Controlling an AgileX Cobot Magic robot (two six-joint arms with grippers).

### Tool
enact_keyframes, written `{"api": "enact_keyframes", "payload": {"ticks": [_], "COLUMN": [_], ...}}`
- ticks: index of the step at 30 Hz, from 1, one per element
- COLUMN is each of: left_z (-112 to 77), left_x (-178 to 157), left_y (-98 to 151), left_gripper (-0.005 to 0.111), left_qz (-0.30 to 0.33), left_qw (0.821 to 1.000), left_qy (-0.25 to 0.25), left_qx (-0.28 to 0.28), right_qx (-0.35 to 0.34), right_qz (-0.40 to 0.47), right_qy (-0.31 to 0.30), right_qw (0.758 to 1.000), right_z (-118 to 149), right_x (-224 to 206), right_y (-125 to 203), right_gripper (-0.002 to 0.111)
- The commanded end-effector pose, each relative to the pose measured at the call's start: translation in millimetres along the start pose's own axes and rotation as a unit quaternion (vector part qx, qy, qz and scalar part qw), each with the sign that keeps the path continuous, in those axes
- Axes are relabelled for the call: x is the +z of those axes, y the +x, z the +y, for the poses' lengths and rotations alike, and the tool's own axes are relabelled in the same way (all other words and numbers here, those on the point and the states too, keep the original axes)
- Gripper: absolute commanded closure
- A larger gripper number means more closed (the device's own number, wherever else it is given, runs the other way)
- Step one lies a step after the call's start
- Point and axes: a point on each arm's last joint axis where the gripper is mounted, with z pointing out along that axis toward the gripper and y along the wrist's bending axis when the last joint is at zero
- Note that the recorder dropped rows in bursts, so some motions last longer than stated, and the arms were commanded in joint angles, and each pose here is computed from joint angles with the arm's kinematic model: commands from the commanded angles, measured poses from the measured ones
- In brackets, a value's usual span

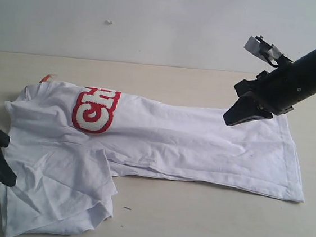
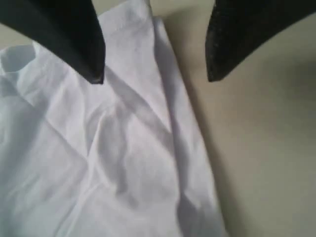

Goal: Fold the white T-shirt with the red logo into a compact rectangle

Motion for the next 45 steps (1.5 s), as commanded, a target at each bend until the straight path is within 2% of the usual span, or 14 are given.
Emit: {"api": "enact_keyframes", "payload": {"ticks": [1,6,11,13,16,17,18,22,26,28,33,37,41,45], "left_z": [2.4,0.1,-2.7,-1.3,0.7,0.2,-0.4,-13.4,-34.2,-41.9,-54.5,-66.3,-56.2,-41.1], "left_x": [17.2,34.0,44.4,48.9,54.5,54.8,54.9,48.3,31.9,24.7,10.5,-3.6,5.4,20.8], "left_y": [2.7,3.8,4.4,5.2,6.4,7.2,7.8,8.1,-0.4,-10.5,-38.5,-63.7,-105.5,-131.7], "left_gripper": [0.052,0.04,0.042,0.052,0.085,0.103,0.106,0.107,0.107,0.107,0.107,0.107,0.107,0.106], "left_qz": [0.04,0.061,0.076,0.088,0.103,0.108,0.111,0.138,0.139,0.109,0.034,-0.033,-0.138,-0.191], "left_qw": [0.999,0.998,0.996,0.994,0.993,0.992,0.992,0.982,0.955,0.944,0.929,0.905,0.921,0.934], "left_qy": [0.003,0.01,0.035,0.038,0.043,0.048,0.054,0.128,0.262,0.311,0.367,0.418,0.345,0.271], "left_qx": [-0.014,-0.011,-0.034,-0.044,-0.045,-0.036,-0.027,-0.008,0.004,-0.003,-0.031,-0.064,-0.115,-0.132], "right_qx": [-0.006,-0.006,-0.006,-0.006,-0.006,-0.006,-0.006,-0.006,-0.006,-0.006,-0.006,-0.006,-0.006,-0.006], "right_qz": [-0.007,-0.007,-0.007,-0.007,-0.008,-0.008,-0.008,-0.009,-0.009,-0.009,-0.009,-0.009,-0.011,-0.01], "right_qy": [-0.002,-0.002,-0.001,-0.001,-0.001,-0.001,-0.001,0.0,0.0,0.0,0.0,0.001,0.003,0.002], "right_qw": [1.0,1.0,1.0,1.0,1.0,1.0,1.0,1.0,1.0,1.0,1.0,1.0,1.0,1.0], "right_z": [2.3,2.3,2.2,2.2,2.0,2.0,2.0,1.9,1.9,1.9,1.9,1.7,1.5,1.6], "right_x": [-4.7,-4.7,-4.7,-4.7,-4.7,-4.7,-4.7,-4.7,-4.7,-4.7,-4.7,-4.7,-4.7,-4.7], "right_y": [-1.5,-1.5,-1.6,-1.6,-1.7,-1.7,-1.7,-1.8,-1.8,-1.8,-1.8,-2.0,-2.2,-2.1], "right_gripper": [0.108,0.108,0.108,0.108,0.108,0.108,0.108,0.108,0.108,0.108,0.108,0.108,0.108,0.108]}}
